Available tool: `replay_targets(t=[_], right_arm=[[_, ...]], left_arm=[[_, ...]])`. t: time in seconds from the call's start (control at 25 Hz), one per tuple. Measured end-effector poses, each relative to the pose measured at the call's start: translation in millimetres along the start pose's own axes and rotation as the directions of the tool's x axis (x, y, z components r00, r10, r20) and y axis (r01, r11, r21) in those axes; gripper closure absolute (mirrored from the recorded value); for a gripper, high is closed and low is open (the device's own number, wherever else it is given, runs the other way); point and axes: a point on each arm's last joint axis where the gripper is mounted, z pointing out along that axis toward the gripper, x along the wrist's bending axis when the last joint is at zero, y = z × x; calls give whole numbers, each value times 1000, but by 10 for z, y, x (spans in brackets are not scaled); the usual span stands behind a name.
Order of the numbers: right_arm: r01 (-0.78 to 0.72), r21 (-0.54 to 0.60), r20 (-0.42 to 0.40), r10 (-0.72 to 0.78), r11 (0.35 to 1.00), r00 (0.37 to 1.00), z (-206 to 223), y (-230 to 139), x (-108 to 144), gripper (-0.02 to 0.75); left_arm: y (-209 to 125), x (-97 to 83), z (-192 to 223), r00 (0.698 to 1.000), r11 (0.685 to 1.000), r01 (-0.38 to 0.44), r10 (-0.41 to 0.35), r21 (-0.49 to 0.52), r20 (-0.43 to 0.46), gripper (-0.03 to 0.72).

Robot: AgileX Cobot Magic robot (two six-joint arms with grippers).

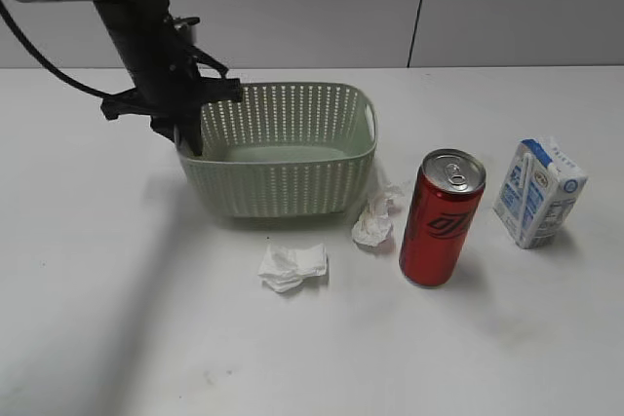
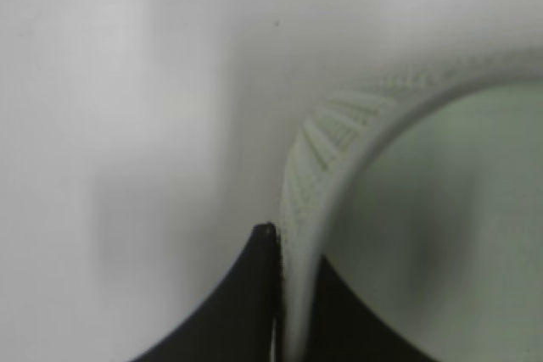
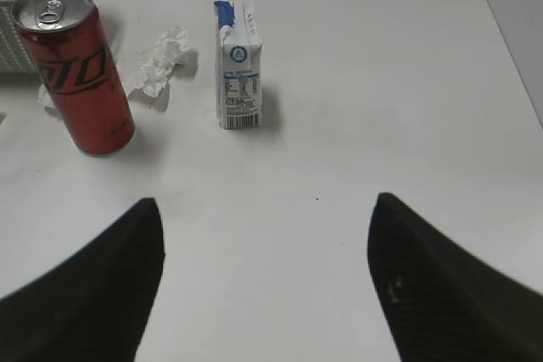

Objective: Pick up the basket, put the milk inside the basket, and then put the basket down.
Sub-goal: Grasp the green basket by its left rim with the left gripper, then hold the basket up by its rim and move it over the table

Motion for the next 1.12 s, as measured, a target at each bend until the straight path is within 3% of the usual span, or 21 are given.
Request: replay_targets(t=[0.52,0.76,0.96,1.12], right_arm=[[-1,0,0,1,1000,1000,0,0,0,150],[-1,0,0,1,1000,1000,0,0,0,150],[-1,0,0,1,1000,1000,0,0,0,150],[-2,0,0,2,1000,1000,0,0,0,150]], left_arm=[[-286,-20,-1001,999,999,17,-16,-51,35,683],[-786,86,-1177,993,997,65,-60,-44,103,683],[-1326,155,-1239,992,991,37,-20,-132,125,683],[-1722,173,-1148,993,995,-2,13,-97,115,683]])
